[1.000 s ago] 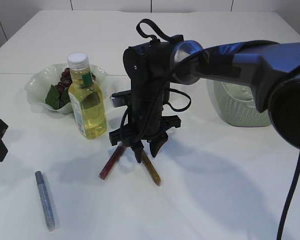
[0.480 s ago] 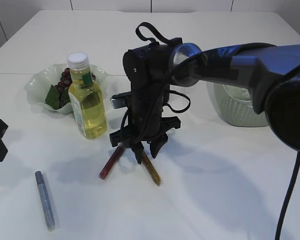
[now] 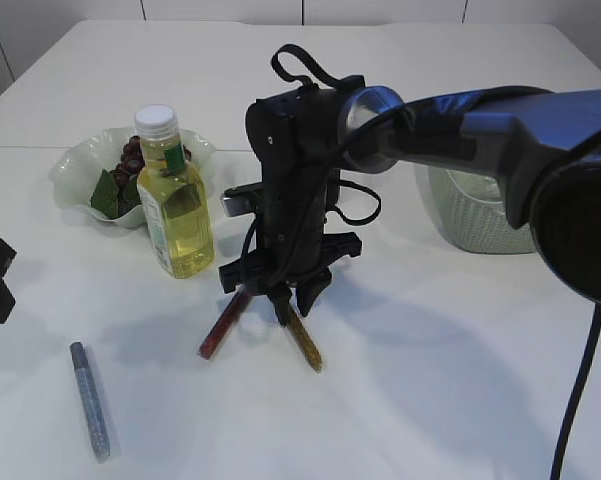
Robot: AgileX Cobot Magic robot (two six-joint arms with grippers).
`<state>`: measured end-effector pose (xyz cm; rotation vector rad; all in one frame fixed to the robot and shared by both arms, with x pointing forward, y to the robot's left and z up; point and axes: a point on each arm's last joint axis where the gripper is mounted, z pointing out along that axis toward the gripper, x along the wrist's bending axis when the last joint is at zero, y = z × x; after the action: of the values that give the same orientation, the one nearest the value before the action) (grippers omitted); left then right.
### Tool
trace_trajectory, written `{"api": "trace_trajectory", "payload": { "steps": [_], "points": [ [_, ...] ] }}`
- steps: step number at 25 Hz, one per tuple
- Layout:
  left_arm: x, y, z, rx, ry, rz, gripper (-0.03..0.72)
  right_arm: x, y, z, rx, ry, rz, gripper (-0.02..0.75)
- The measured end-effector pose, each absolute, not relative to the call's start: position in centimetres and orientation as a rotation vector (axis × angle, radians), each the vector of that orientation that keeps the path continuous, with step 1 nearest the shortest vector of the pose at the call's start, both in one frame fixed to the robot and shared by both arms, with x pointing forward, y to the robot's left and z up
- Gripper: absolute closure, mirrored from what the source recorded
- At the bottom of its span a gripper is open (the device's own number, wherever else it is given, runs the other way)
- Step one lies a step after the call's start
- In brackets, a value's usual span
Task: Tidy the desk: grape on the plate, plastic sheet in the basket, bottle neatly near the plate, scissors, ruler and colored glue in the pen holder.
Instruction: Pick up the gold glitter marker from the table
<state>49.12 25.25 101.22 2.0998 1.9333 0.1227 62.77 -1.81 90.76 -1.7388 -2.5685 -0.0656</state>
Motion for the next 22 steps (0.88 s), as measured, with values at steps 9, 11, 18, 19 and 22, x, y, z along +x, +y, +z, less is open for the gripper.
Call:
{"api": "trace_trajectory", "payload": {
  "steps": [9,11,18,19,22],
  "points": [
    [49.13,25.25,101.23,2.099,1.932,0.124,0.379,62.79,-1.8,90.65,-1.737,-2.57,-0.065,0.513],
    [49.13,25.25,101.23,2.099,1.932,0.124,0.379,62.79,-1.8,90.65,-1.737,-2.57,-0.065,0.514],
    [49.13,25.25,101.23,2.099,1.932,0.124,0.379,62.8,-1.75,90.29,-1.734,-2.566,-0.062,0.514],
    [49.15,25.25,101.23,2.098,1.932,0.126,0.379,62.79,-1.74,90.18,-1.734,-2.563,-0.059,0.515],
    [49.15,25.25,101.23,2.098,1.932,0.126,0.379,62.92,-1.63,90.36,-1.732,-2.566,-0.073,0.549]
  ]
}}
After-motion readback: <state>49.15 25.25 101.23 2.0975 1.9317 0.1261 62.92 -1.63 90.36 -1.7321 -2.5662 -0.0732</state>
